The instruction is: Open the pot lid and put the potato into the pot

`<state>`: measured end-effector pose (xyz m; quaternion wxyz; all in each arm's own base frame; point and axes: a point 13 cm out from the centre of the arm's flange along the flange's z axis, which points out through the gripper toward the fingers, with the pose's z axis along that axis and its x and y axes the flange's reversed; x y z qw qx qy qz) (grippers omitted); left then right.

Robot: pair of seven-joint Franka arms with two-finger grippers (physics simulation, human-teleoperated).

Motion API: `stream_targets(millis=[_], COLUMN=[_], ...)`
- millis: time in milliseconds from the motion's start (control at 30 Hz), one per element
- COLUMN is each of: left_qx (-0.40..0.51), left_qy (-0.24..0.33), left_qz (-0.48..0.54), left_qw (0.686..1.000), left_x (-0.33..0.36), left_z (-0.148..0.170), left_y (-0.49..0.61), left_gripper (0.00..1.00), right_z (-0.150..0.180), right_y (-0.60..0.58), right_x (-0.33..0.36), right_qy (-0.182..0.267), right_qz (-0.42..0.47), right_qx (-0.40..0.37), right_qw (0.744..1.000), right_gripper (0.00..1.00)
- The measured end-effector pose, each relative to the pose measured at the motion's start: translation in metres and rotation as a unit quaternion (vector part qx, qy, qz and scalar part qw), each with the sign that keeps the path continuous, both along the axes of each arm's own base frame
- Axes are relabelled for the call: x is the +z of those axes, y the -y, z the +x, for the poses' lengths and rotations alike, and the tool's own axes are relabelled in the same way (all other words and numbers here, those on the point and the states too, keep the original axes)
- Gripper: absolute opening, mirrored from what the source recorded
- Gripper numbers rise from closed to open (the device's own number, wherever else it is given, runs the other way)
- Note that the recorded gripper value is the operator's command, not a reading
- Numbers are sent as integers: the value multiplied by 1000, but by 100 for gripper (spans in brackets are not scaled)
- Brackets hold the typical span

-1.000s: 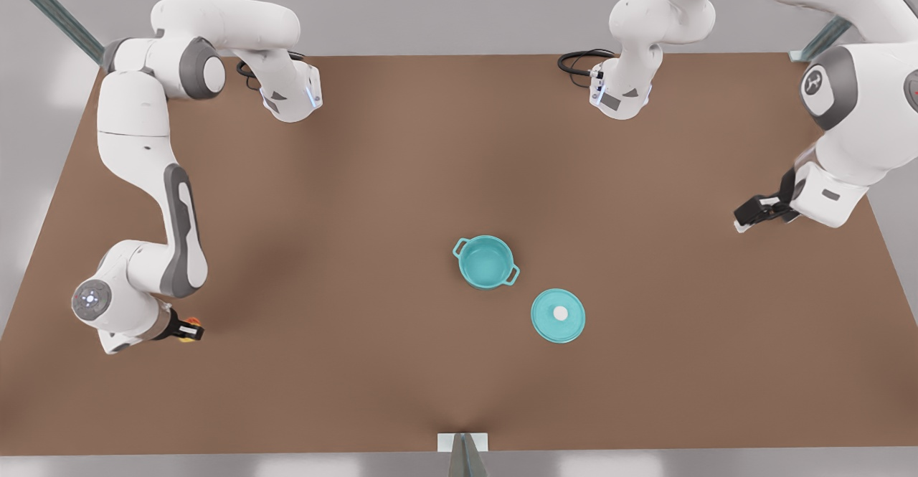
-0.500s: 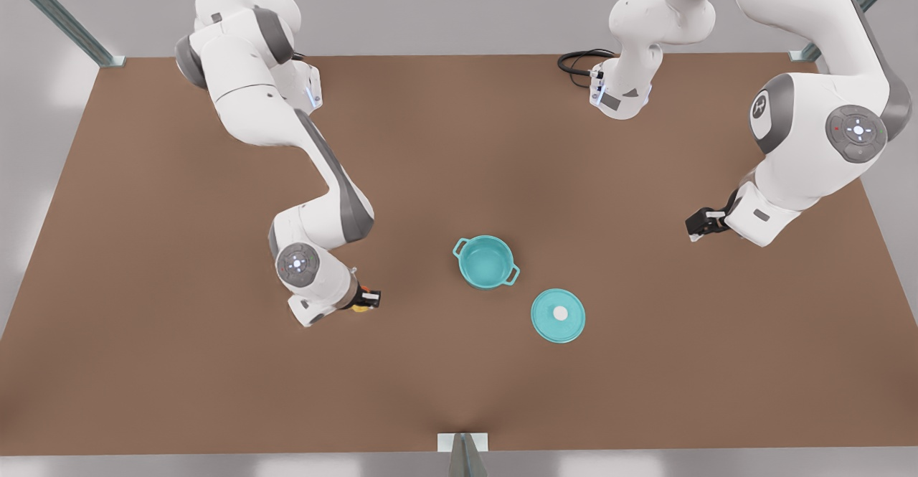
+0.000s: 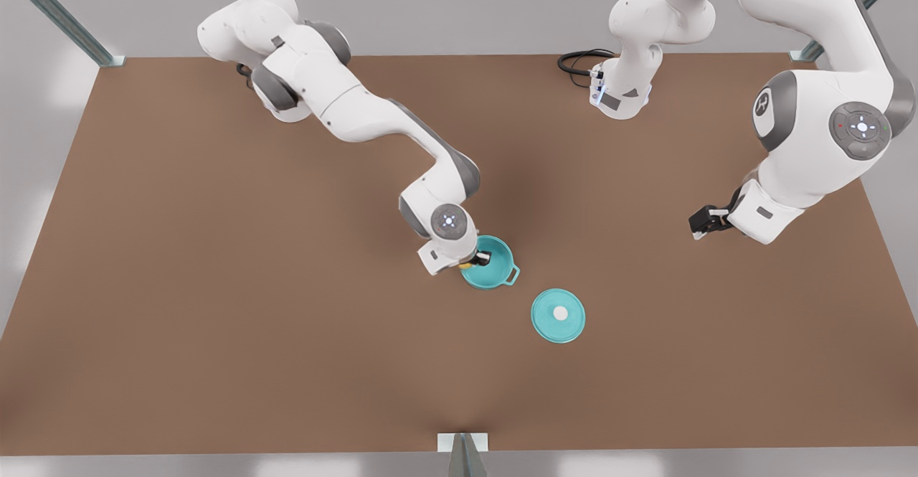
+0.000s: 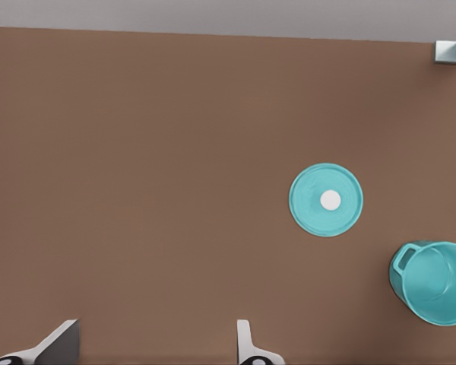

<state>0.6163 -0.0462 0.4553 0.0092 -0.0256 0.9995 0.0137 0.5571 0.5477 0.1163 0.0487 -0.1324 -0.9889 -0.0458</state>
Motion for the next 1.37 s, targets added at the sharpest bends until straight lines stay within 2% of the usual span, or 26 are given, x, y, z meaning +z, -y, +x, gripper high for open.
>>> stream_targets(millis=[167,200,233,367,433,467,533,567,600,667,700,767,800,833,1000,1033,1100,1233,1367], left_qx=[-1,-1,-2,-5,-5,-6,-5,2,15,16,8,-10,-17,-20,-21,-22,-22,-24,-24], left_qy=[-2,-3,-5,-9,-11,-12,-25,-31,-34,-39,-39,-40,-41,-41,-39,-39,-39,-37,-35], left_qz=[0,0,3,10,12,12,8,-14,-46,-74,-74,-64,-59,-56,-49,-48,-47,-46,-45], left_qw=[1000,1000,1000,1000,1000,1000,1000,999,998,996,996,997,997,997,998,998,998,998,998], left_x=[0,-1,-1,-2,-3,-3,-19,-24,-24,-26,-26,-28,-29,-29,-29,-29,-29,-26,-25], left_z=[-1,-2,-2,-5,-6,-6,-4,-3,-1,-2,-2,-4,-4,-4,-4,-4,-4,-4,-4], left_y=[0,0,0,-1,-2,-2,0,4,6,20,28,44,49,50,46,45,44,44,43], left_gripper=[100,100,100,100,100,100,100,100,100,100,100,100,100,100,100,100,100,100,100], right_z=[-5,-3,-1,6,38,77,150,162,149,90,41,-65,-90,-95,-75,-73,-72,-86,-58], right_y=[-27,-30,-32,-34,-9,41,223,326,418,530,549,559,560,558,551,550,548,544,545], right_x=[-23,-20,-18,-4,55,101,150,143,108,28,-16,-80,-76,-47,101,123,160,164,151], right_qy=[5,9,11,16,32,36,10,-24,-77,-174,-244,-400,-441,-454,-424,-411,-353,-252,-167], right_qz=[9,14,16,22,32,34,0,-29,-65,-120,-140,-166,-169,-161,-97,-86,-76,-72,-65], right_qx=[-43,-53,-62,-94,-125,-157,-241,-279,-306,-314,-287,-211,-178,-155,-81,-69,-46,-15,2], right_qw=[999,998,998,995,991,986,970,960,947,926,916,876,863,863,897,905,931,965,984], right_gripper=[53,63,100,100,100,100,100,100,100,100,100,100,100,100,100,100,100,100,100])
